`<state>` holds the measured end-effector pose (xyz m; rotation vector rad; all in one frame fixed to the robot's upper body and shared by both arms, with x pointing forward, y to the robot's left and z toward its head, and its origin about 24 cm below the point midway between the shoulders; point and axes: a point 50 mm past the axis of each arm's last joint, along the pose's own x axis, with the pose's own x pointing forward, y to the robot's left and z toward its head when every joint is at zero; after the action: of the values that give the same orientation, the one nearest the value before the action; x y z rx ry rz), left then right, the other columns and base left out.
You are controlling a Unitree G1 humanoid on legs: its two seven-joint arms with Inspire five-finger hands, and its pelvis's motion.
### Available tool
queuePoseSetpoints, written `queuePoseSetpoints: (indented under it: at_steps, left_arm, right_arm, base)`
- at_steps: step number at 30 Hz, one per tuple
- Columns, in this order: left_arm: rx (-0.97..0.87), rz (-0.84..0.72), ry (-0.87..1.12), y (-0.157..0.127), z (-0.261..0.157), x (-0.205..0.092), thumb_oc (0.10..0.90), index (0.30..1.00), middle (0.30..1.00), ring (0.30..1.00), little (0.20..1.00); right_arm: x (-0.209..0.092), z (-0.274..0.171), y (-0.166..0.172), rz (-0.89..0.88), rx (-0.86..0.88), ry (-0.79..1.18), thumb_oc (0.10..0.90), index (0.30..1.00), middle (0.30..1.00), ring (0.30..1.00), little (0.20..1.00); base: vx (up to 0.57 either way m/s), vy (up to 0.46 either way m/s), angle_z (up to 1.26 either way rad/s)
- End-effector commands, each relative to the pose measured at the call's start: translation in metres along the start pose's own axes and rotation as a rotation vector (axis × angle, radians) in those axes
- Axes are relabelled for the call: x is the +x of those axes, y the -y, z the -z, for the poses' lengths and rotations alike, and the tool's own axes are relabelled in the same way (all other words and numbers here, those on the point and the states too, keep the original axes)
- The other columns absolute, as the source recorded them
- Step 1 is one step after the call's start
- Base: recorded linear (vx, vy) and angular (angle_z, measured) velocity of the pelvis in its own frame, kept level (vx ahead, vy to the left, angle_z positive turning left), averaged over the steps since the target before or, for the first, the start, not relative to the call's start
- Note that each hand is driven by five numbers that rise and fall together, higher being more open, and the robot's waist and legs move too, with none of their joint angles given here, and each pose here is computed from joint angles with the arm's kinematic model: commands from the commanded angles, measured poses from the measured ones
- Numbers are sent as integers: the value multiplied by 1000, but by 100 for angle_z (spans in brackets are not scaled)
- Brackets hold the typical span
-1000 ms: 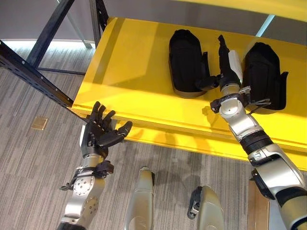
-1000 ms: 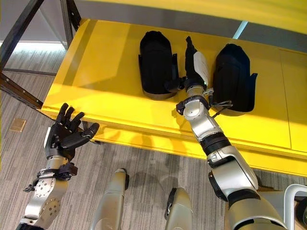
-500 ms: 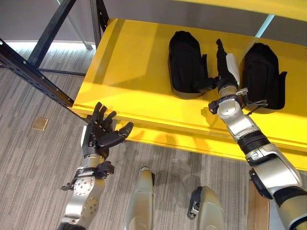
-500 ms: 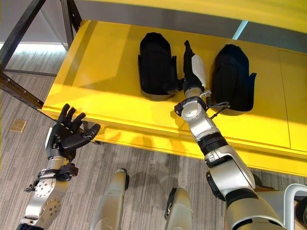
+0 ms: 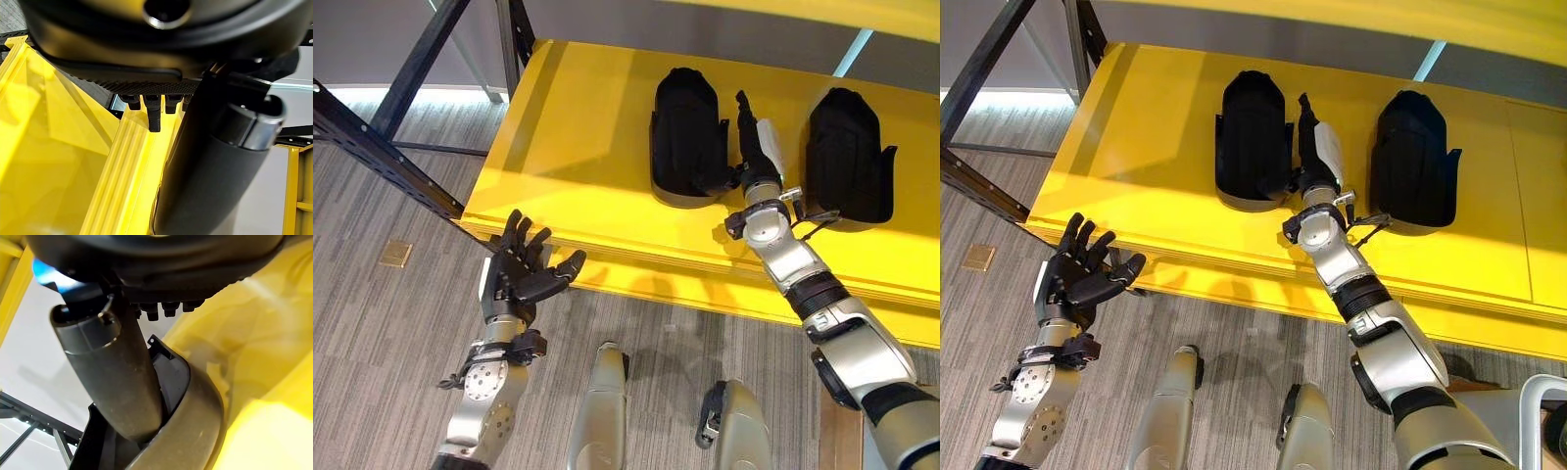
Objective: Move parts from the plastic box to the shelf.
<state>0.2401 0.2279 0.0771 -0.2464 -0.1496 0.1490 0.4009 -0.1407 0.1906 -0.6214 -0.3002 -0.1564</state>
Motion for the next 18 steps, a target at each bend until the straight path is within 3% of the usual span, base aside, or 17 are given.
queuePoseSetpoints:
  at_steps: [1,18]
  left_arm:
    - [-2,26,-6,6,1,-5,900,1000,1000,1000,1000]
    - [0,28,-12,6,2,-6,900,1000,1000,1000,1000]
  right_arm:
    - [7,-38,15,57,69,178,900,1000,1000,1000,1000]
    - [3,-40,13,68,132,183,900,1000,1000,1000,1000]
  base:
    - [0,0,0]
    - [0,0,0]
